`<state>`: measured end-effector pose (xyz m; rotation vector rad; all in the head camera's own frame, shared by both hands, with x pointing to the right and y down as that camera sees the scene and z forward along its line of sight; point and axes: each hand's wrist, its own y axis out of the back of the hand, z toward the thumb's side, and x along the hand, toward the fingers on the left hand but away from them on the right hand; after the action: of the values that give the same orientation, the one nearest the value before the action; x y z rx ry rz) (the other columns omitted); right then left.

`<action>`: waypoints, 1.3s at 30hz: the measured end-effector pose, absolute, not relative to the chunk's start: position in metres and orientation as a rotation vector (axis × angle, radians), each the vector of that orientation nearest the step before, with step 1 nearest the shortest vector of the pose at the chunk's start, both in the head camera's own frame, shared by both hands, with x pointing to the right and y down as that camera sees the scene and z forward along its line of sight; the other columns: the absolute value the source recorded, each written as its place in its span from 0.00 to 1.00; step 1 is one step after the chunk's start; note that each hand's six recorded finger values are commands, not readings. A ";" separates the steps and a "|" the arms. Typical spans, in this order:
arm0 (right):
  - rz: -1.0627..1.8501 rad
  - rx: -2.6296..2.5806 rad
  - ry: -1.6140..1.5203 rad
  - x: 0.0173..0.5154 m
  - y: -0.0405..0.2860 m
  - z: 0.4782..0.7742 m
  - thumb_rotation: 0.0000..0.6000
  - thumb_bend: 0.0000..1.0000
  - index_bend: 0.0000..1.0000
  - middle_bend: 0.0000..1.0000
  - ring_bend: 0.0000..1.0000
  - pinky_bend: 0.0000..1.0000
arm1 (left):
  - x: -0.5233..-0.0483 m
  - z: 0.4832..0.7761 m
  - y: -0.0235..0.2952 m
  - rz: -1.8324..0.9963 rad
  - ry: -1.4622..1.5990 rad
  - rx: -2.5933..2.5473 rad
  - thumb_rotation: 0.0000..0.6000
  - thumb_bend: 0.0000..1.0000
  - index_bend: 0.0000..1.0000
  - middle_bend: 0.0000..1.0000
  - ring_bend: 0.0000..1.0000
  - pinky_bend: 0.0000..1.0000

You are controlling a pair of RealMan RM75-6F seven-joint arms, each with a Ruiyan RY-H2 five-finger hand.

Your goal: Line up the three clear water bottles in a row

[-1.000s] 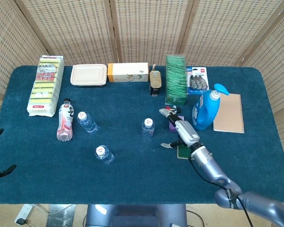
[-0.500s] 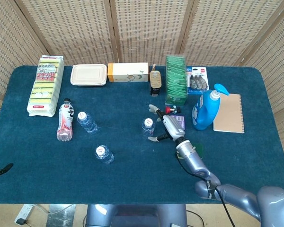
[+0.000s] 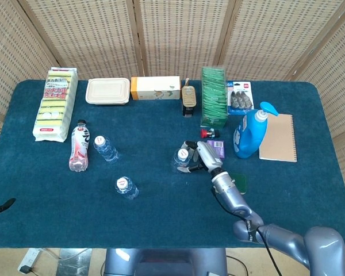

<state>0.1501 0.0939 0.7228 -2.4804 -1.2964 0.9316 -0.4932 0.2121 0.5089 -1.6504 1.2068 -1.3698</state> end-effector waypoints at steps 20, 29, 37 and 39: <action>0.975 -2.409 -1.194 0.208 0.132 0.690 1.00 0.28 0.57 0.64 0.59 0.63 | -0.488 0.509 0.216 -1.357 1.186 -1.679 1.00 0.09 0.00 0.00 0.00 0.09; 0.987 -2.382 -1.139 0.225 0.138 0.687 1.00 0.29 0.57 0.64 0.59 0.63 | -0.492 0.509 0.214 -1.366 1.202 -1.684 1.00 0.09 0.00 0.00 0.00 0.09; 1.024 -2.393 -1.126 0.230 0.142 0.691 1.00 0.29 0.52 0.60 0.57 0.63 | -0.490 0.508 0.215 -1.363 1.193 -1.697 1.00 0.09 0.00 0.00 0.00 0.09; 1.025 -2.397 -1.119 0.229 0.143 0.691 1.00 0.27 0.44 0.57 0.54 0.63 | -0.490 0.508 0.216 -1.364 1.194 -1.697 1.00 0.09 0.00 0.00 0.00 0.09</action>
<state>0.2288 0.1426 0.6911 -2.3973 -1.1186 1.0246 -0.4904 0.2156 0.5084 -1.6970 1.1937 -1.3636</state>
